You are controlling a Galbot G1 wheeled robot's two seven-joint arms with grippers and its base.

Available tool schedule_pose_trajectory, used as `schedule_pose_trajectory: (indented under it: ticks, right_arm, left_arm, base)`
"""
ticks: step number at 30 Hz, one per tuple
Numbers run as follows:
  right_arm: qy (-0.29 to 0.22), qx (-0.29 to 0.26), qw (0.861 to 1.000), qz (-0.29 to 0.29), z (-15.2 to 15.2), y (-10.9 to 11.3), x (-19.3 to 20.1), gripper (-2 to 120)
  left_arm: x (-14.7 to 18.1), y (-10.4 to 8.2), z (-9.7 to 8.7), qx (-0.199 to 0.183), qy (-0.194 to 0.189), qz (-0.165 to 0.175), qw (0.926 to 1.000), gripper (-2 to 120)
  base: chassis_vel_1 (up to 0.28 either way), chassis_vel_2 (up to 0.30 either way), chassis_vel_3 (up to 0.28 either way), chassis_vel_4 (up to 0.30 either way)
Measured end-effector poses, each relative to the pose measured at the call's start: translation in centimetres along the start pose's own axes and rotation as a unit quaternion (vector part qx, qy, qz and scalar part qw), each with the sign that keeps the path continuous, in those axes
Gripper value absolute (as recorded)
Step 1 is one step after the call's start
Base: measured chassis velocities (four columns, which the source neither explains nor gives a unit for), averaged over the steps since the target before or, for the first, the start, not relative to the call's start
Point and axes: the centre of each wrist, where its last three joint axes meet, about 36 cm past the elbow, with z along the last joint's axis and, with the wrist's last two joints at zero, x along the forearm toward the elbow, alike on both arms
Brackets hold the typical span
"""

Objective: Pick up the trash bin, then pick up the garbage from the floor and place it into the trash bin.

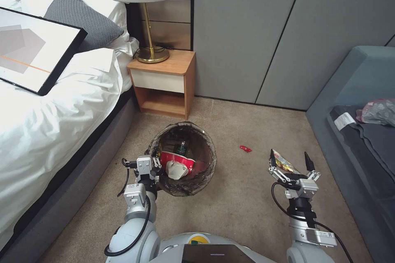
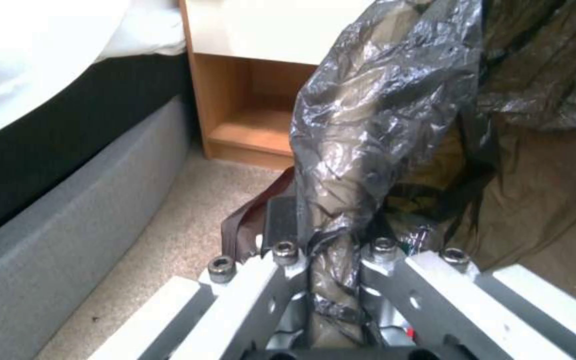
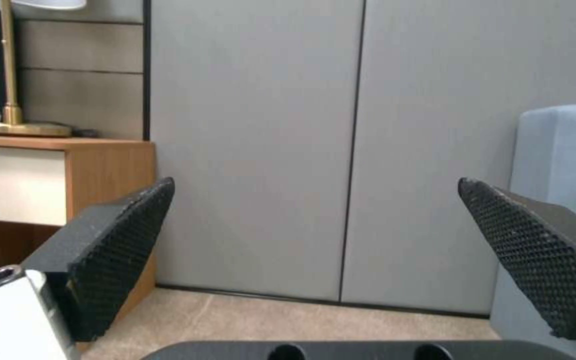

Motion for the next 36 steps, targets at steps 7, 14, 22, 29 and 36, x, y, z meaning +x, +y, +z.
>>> schedule_pose_trajectory:
  ticks: [7,14,22,29,36]
  right_arm:
    - [-0.002,0.002,1.0,0.0,0.1,-0.3,-0.1,100]
    - [-0.003,0.003,1.0,0.0,0.3,-0.4,-0.2,100]
    - [-0.01,0.006,1.0,-0.004,0.7,-0.6,-0.4,100]
    - [-0.035,0.031,0.999,-0.025,1.5,-1.6,-0.7,100]
    - [-0.038,0.035,0.998,-0.026,1.7,-1.9,-1.1,100]
  left_arm:
    - [0.0,0.0,0.0,0.0,0.0,0.0,1.0,2]
    - [0.0,0.0,0.0,0.0,0.0,0.0,1.0,2]
    - [0.0,0.0,0.0,0.0,0.0,0.0,1.0,2]
    - [0.0,0.0,0.0,0.0,0.0,0.0,1.0,2]
    - [0.0,0.0,0.0,0.0,0.0,0.0,1.0,2]
  base:
    - [-0.067,0.077,0.063,-0.074]
    - [-0.171,0.185,0.19,-0.177]
    - [-0.185,0.164,0.167,-0.157]
    - [-0.058,0.061,0.061,-0.062]
    - [0.0,0.0,0.0,0.0]
